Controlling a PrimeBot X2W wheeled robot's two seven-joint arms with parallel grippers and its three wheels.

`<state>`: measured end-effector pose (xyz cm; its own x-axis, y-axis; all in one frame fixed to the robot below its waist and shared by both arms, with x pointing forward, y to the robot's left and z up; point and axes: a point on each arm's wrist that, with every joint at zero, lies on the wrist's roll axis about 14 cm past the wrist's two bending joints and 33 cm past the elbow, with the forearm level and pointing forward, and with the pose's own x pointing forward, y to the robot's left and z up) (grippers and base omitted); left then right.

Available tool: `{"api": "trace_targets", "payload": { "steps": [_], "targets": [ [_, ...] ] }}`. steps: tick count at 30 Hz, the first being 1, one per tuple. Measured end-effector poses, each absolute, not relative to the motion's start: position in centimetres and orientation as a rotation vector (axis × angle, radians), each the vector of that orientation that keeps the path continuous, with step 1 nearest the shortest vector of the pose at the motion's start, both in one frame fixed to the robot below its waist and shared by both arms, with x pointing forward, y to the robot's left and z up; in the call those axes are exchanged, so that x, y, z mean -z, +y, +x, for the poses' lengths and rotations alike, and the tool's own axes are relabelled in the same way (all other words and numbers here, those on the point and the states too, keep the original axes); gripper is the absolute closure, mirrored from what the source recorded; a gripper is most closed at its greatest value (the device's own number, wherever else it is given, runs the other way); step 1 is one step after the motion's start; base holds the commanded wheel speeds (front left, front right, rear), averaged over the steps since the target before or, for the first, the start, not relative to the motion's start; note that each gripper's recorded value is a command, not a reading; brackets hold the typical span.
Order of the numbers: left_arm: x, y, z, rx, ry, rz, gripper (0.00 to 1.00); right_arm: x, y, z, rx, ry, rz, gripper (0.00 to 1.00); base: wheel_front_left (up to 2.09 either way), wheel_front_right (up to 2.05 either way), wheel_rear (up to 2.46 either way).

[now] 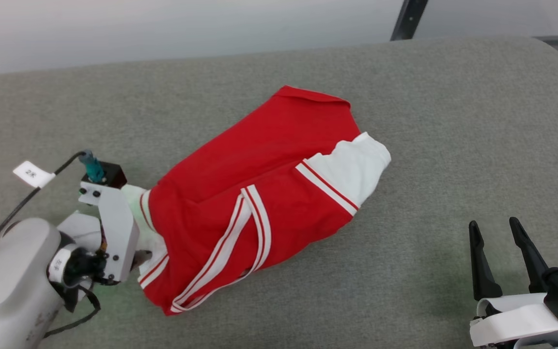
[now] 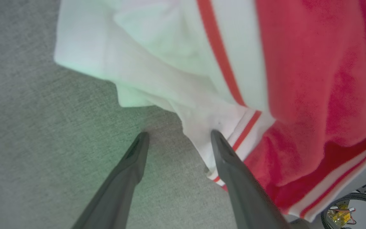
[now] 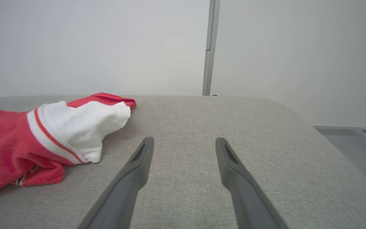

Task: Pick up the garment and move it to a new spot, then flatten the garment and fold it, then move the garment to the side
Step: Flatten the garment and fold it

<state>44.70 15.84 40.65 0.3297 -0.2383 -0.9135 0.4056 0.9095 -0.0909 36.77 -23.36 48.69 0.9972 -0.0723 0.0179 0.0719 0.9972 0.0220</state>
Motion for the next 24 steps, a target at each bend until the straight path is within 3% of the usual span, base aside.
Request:
{"api": "trace_targets", "payload": {
  "steps": [3, 6, 7, 9, 11, 24],
  "targets": [
    [-39.9, 15.7, 44.8, 0.425, 1.190, 0.175, 0.00, -48.4, -23.8, 36.5, 0.090, -0.008, 0.021, 0.00, 0.00, 0.00, 0.00],
    [-39.4, 15.7, 45.0, 0.429, 1.213, 0.186, 0.19, -48.2, -24.2, 36.3, 0.105, 0.000, 0.021, 0.00, 0.00, 0.00, 0.00],
    [-39.2, 15.7, 45.0, 0.428, 1.218, 0.188, 0.40, -48.1, -24.3, 36.2, 0.110, 0.002, 0.022, 0.00, 0.00, 0.00, 0.00],
    [-38.7, 15.8, 45.0, 0.428, 1.239, 0.197, 0.60, -48.0, -24.5, 36.1, 0.118, 0.007, 0.021, 0.00, 0.00, 0.00, 0.00],
    [-38.4, 15.6, 44.9, 0.424, 1.261, 0.182, 1.00, -47.9, -24.7, 36.0, 0.125, 0.010, 0.021, 0.00, 0.00, 0.00, 0.00],
    [-40.2, 14.3, 43.7, 0.436, 1.270, 0.086, 1.00, -46.6, -23.5, 36.0, 0.073, 0.050, 0.043, 0.00, 0.00, 0.00, 0.00]
  ]
}}
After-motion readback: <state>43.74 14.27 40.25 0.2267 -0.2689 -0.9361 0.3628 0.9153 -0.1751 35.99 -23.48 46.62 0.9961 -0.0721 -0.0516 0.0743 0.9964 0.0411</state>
